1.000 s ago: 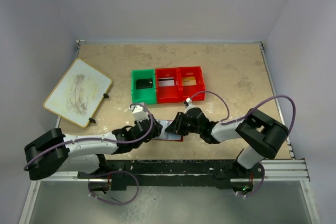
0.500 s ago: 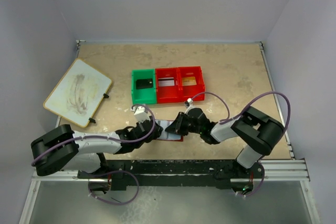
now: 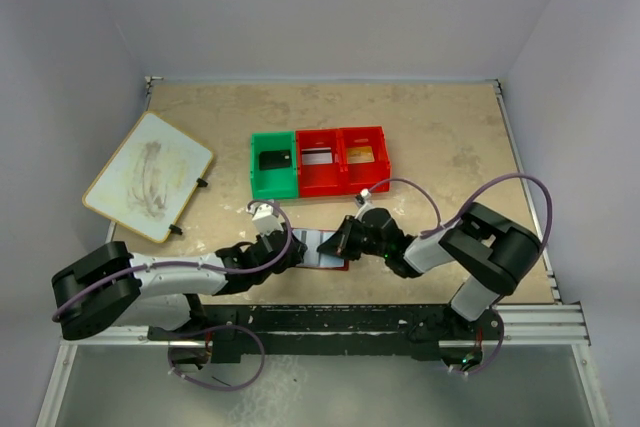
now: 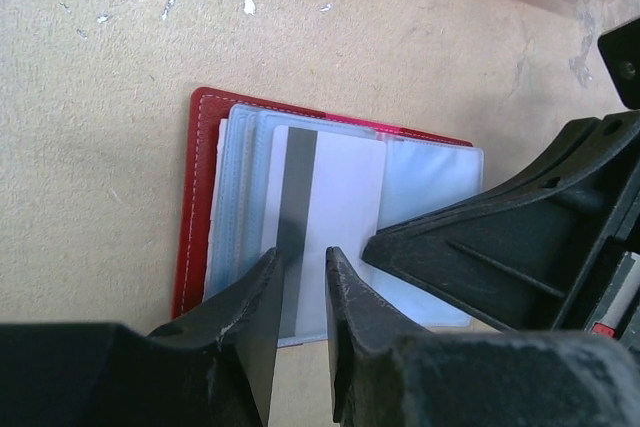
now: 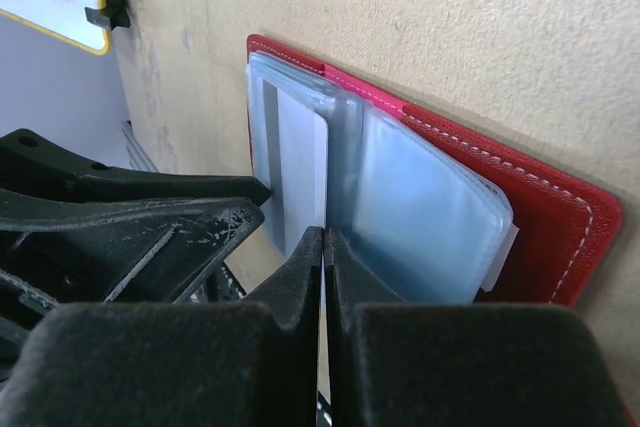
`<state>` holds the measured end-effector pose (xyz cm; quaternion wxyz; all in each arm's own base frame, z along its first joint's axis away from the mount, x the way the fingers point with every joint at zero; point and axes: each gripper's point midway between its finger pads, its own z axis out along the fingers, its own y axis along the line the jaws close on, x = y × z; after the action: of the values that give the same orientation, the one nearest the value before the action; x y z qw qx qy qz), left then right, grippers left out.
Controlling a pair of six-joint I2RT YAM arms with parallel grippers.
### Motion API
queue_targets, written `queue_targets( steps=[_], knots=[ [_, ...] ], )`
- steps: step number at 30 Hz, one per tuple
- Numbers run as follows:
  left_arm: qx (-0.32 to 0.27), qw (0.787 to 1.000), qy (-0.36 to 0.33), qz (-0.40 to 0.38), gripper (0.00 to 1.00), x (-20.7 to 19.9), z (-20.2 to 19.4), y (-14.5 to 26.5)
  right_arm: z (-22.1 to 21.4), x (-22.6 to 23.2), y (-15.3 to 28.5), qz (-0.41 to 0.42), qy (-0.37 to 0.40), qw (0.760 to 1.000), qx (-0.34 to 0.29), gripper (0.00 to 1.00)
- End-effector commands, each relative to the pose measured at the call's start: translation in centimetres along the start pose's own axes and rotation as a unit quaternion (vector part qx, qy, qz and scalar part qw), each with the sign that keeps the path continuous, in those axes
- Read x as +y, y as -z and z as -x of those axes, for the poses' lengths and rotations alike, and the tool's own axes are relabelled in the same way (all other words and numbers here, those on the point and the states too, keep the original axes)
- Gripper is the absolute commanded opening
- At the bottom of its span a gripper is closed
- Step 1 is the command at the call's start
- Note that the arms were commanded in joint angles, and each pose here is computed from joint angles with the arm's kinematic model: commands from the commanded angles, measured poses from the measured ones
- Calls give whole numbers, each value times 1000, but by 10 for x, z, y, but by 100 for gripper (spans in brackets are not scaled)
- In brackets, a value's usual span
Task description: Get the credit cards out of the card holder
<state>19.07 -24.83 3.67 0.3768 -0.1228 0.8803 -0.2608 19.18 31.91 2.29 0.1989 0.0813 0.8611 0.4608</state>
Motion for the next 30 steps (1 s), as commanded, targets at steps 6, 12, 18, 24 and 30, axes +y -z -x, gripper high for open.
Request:
queue_targets(
  steps=[6,12,18,24,30],
  knots=[
    [4,1000,-10,25,22,21,-7,0,11,2,15,19,-7,1000,-20,0],
    [9,999,-16,29,22,21,-9,-2,10,-7,20,10,-14,1000,-23,0],
    [9,999,-17,26,21,18,-9,-2,11,-7,21,3,-8,1000,-24,0],
    [6,999,-31,13,21,2,0,1,16,-14,25,-13,-19,999,-44,0],
    [-7,999,-42,-11,23,-29,18,5,18,-15,24,-26,-12,999,-43,0]
  ],
)
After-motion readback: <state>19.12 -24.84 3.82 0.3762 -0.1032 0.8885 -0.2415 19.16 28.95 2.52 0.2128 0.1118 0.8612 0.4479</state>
